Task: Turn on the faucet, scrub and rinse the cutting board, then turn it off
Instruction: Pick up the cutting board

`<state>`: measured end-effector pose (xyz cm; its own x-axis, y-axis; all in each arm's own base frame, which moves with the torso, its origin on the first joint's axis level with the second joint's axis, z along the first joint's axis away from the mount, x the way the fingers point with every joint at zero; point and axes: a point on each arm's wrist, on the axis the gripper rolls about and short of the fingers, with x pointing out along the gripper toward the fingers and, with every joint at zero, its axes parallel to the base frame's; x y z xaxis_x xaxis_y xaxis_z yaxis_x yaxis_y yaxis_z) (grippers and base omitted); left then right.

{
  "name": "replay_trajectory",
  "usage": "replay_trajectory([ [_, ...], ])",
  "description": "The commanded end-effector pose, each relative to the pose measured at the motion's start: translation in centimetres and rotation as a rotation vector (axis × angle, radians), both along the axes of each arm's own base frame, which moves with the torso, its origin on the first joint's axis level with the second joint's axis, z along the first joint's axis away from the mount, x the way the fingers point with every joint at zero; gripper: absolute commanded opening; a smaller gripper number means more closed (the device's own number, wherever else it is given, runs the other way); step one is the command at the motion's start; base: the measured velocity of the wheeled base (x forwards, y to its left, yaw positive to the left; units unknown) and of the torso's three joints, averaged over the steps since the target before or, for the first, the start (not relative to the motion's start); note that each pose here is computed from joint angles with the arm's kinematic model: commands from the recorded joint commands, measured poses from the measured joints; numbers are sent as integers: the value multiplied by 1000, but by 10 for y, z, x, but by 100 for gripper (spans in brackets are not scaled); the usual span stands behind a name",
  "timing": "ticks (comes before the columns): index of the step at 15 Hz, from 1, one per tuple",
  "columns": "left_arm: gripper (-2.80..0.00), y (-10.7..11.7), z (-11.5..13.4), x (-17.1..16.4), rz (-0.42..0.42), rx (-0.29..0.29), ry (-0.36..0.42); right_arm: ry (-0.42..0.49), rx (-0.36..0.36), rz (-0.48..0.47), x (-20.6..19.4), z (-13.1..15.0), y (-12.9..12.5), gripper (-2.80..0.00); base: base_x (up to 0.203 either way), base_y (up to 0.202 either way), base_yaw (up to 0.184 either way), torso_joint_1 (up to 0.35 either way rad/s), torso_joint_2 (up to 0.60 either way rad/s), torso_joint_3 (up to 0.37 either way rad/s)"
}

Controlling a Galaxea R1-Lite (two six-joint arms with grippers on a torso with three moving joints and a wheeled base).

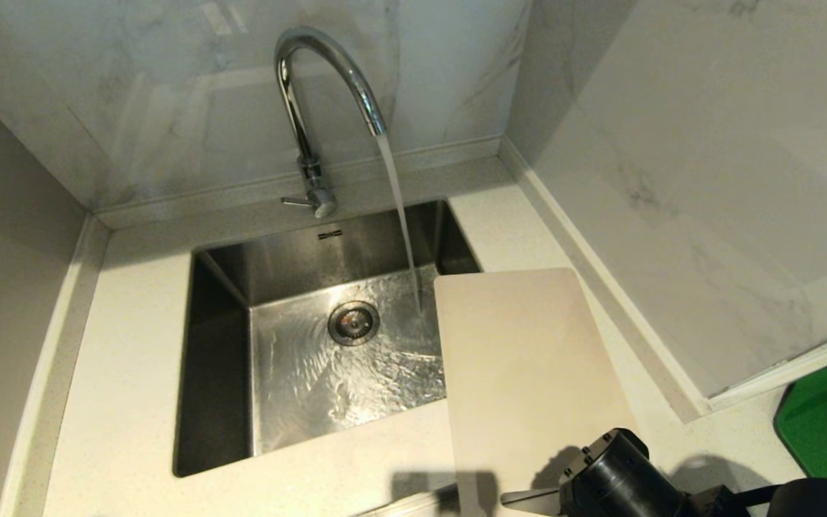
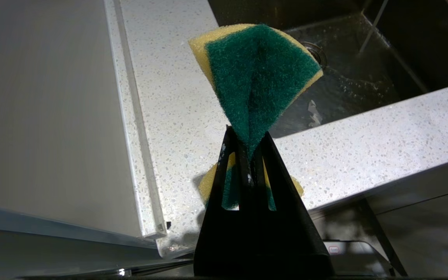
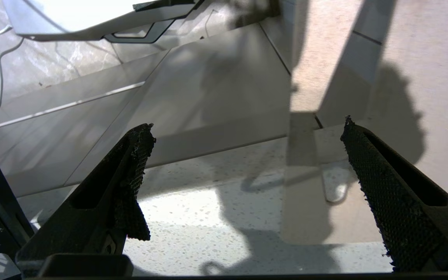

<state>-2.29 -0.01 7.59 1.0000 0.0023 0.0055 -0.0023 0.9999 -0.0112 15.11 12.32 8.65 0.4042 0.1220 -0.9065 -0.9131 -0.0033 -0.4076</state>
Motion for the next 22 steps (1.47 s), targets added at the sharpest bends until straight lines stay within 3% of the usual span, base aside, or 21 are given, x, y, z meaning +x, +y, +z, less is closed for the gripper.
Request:
replay_trajectory([
  [1,-280,0,0,0,1,-1,2,21,-28,2,0,-6,0,0,0,0,0,0,0,0],
  [22,-280,0,0,0,1,-1,2,38,-68,-33,27,-33,2,0,0,0,0,0,0,0],
])
